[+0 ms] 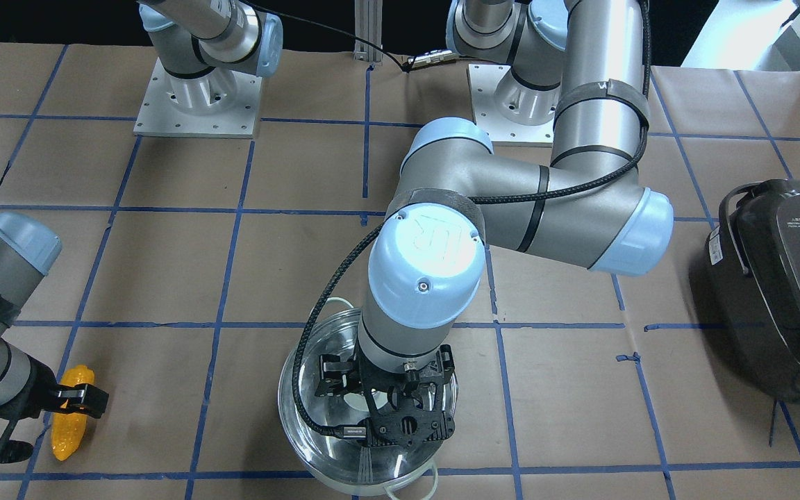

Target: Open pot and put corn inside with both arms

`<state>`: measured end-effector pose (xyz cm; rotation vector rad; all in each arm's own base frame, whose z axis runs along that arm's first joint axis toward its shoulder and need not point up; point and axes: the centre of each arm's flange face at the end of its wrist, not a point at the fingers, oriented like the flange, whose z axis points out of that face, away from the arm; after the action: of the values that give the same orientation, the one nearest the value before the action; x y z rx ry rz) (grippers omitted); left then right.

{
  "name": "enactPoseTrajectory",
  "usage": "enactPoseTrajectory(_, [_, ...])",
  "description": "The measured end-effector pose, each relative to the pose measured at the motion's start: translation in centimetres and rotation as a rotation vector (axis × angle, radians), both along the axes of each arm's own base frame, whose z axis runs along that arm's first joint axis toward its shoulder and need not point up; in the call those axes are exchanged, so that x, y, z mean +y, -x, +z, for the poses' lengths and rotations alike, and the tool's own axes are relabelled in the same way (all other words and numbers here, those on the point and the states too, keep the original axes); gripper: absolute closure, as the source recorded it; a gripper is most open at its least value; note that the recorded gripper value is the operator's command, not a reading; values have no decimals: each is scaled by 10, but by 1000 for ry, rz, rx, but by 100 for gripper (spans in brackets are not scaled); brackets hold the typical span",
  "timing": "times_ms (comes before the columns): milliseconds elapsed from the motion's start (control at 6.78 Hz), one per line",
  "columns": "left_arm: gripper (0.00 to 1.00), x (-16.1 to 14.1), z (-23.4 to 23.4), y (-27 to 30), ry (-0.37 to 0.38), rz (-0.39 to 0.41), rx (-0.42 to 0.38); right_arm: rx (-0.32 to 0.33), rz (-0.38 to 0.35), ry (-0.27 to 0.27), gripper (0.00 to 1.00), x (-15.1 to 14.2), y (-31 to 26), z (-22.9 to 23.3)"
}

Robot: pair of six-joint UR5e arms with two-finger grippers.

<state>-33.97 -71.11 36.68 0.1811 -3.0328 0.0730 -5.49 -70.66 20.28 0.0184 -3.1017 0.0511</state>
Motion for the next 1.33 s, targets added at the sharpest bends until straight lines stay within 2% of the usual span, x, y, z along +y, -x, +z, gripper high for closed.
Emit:
enactPoseTrajectory(148, [5, 2, -5, 2, -7, 7, 2, -1, 3, -2, 77, 0, 5, -7])
enactPoseTrajectory(295, [19, 3, -8, 4, -13, 9, 1, -4, 4, -12, 90, 2, 5, -13])
enactPoseTrajectory(443, [46, 5, -10, 6, -18, 8, 0, -8, 4, -22, 93, 5, 5, -17])
enactPoseTrajectory(590, [68, 7, -12, 9, -24, 13, -1, -9, 3, -26, 93, 7, 5, -16])
enactPoseTrajectory(738, [83, 8, -14, 10, -29, 28, -1, -7, 1, -22, 93, 8, 4, -5])
enactPoseTrajectory(885, [94, 9, -15, 11, -33, 46, -1, -3, -1, -16, 93, 12, 3, 24])
enactPoseTrajectory(1033, [98, 10, -17, 12, -39, 59, -1, -1, -2, -16, 93, 21, 0, 65])
enactPoseTrajectory(1328, [98, 15, -12, 12, -44, 66, -3, 4, 4, 11, 93, 32, -33, 136])
